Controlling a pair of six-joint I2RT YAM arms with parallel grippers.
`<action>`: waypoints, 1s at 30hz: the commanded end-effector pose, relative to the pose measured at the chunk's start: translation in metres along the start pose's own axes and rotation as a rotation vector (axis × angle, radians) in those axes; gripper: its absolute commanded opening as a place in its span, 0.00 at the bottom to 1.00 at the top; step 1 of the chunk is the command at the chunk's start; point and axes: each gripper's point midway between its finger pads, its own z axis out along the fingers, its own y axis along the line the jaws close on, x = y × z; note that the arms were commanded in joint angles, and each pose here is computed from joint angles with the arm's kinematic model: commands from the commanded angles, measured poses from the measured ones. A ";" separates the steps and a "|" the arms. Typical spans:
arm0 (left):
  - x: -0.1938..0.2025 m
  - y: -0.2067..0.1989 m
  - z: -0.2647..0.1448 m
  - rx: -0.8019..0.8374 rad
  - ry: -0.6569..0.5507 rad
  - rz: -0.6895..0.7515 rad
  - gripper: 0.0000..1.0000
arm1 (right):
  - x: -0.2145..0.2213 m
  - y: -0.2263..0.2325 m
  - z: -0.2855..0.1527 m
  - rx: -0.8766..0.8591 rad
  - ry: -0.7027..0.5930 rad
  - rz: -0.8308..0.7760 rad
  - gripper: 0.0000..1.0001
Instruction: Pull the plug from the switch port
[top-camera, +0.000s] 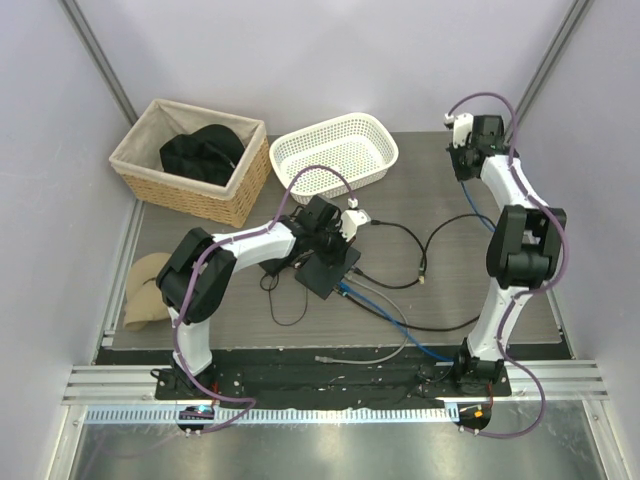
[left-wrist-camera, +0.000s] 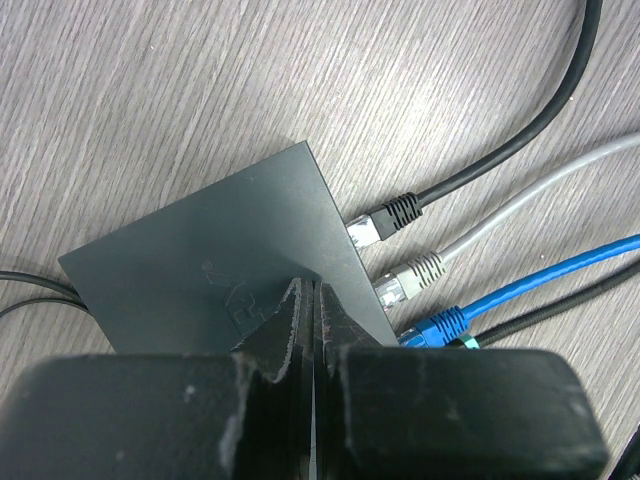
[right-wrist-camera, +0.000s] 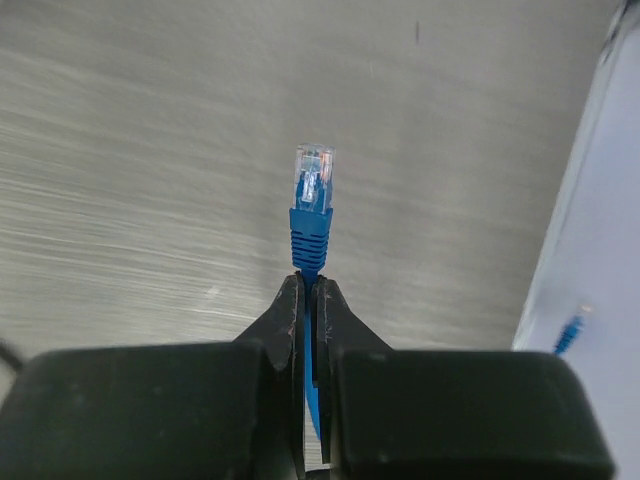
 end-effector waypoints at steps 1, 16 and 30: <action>0.050 -0.003 0.005 -0.003 0.159 -0.049 0.00 | 0.029 -0.029 0.031 0.113 0.082 0.044 0.01; 0.048 0.019 -0.030 -0.042 0.153 -0.052 0.00 | -0.056 0.088 -0.041 -0.346 -0.170 0.198 0.62; 0.015 0.022 -0.077 0.074 0.048 -0.301 0.02 | 0.018 0.253 -0.126 -0.882 0.012 0.214 0.65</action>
